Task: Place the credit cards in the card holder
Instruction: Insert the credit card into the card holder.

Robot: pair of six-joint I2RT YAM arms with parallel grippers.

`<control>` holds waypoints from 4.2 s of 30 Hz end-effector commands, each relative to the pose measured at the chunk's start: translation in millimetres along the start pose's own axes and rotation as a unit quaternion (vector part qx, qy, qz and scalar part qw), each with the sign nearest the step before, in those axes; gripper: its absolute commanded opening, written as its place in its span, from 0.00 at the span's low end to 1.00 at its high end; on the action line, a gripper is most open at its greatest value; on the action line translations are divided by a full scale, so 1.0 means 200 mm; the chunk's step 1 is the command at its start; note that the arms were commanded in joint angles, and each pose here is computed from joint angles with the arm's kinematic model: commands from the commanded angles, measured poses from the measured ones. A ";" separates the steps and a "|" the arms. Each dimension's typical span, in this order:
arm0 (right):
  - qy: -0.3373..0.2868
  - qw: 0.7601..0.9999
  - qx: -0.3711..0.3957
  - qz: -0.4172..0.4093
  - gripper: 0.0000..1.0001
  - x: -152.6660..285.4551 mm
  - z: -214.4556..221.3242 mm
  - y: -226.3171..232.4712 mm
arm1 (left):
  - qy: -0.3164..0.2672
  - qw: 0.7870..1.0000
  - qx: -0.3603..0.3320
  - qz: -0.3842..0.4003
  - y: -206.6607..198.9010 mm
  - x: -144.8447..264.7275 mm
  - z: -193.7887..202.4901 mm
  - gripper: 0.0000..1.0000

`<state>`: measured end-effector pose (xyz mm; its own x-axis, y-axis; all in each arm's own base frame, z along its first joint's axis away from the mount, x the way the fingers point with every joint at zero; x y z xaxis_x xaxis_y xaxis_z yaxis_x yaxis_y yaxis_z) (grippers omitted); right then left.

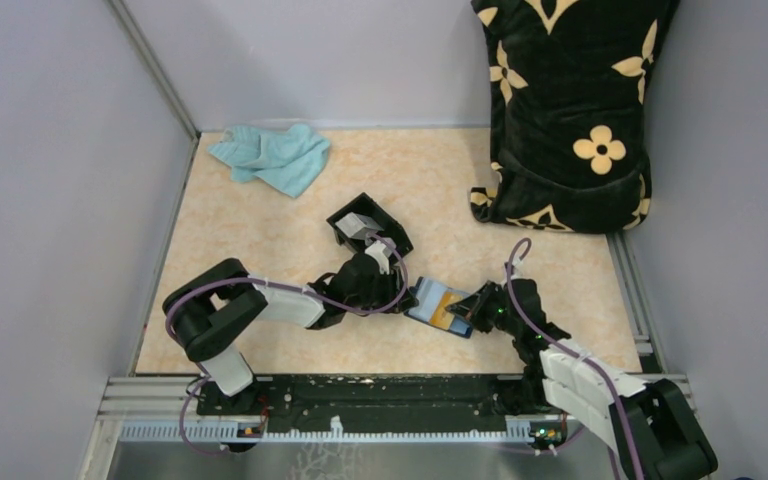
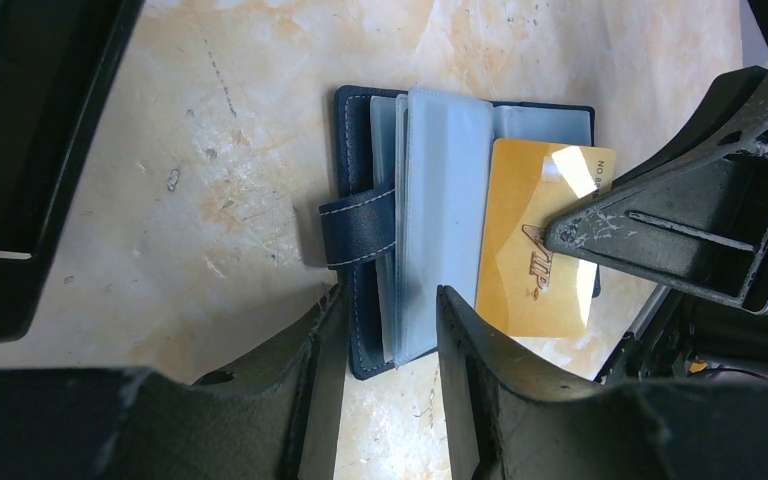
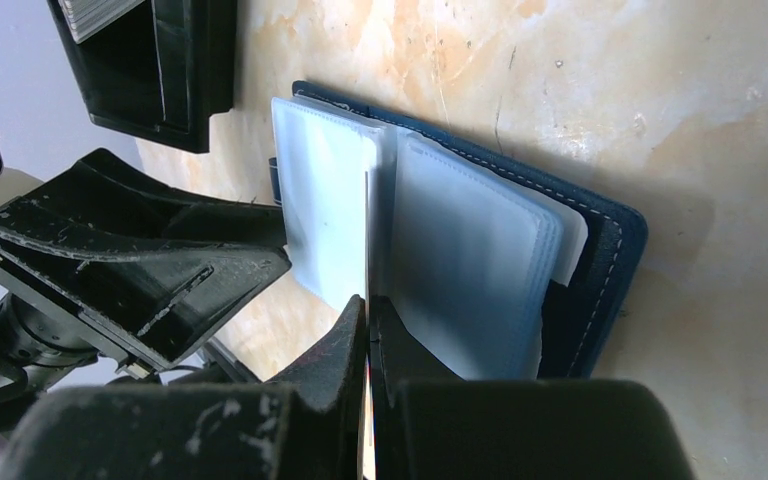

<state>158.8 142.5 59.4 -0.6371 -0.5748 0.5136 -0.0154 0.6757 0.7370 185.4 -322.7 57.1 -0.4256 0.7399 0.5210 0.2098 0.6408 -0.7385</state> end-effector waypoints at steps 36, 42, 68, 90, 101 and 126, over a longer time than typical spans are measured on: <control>-0.013 0.995 0.074 0.072 0.00 -0.05 -0.06 -0.14 | 0.039 0.998 0.002 -0.040 0.12 0.00 0.14 0.44; -0.006 0.994 0.081 0.075 0.00 -0.05 -0.05 -0.15 | 0.043 0.998 0.005 -0.038 0.12 -0.01 0.14 0.44; 0.033 0.985 0.132 0.109 0.00 -0.06 -0.02 -0.16 | 0.052 0.998 -0.002 -0.042 0.10 -0.02 0.14 0.43; 0.047 0.990 0.089 0.095 0.00 -0.06 0.11 -0.12 | 0.057 0.997 0.005 -0.047 0.13 -0.01 0.16 0.43; 0.028 0.994 0.047 0.096 0.00 -0.01 0.11 -0.11 | 0.060 0.997 0.010 -0.047 0.14 -0.02 0.17 0.42; 0.046 0.993 0.033 0.107 0.00 -0.12 0.16 -0.19 | 0.064 0.996 0.010 -0.055 0.18 -0.03 0.20 0.42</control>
<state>172.7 160.5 44.5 -0.6450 -0.5271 0.5533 -0.0016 0.7250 0.6888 184.7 -331.7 54.1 -0.4205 0.7573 0.4997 0.2059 0.6160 -0.7603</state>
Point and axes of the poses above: each gripper's point midway between its finger pads, its own x axis back along the fingers, its own y axis along the line the jaws close on, z = x × y, the point moved 5 cm from there along x, back along the fingers, and after that the axes turned 13 degrees about x, right-handed, at the moved point
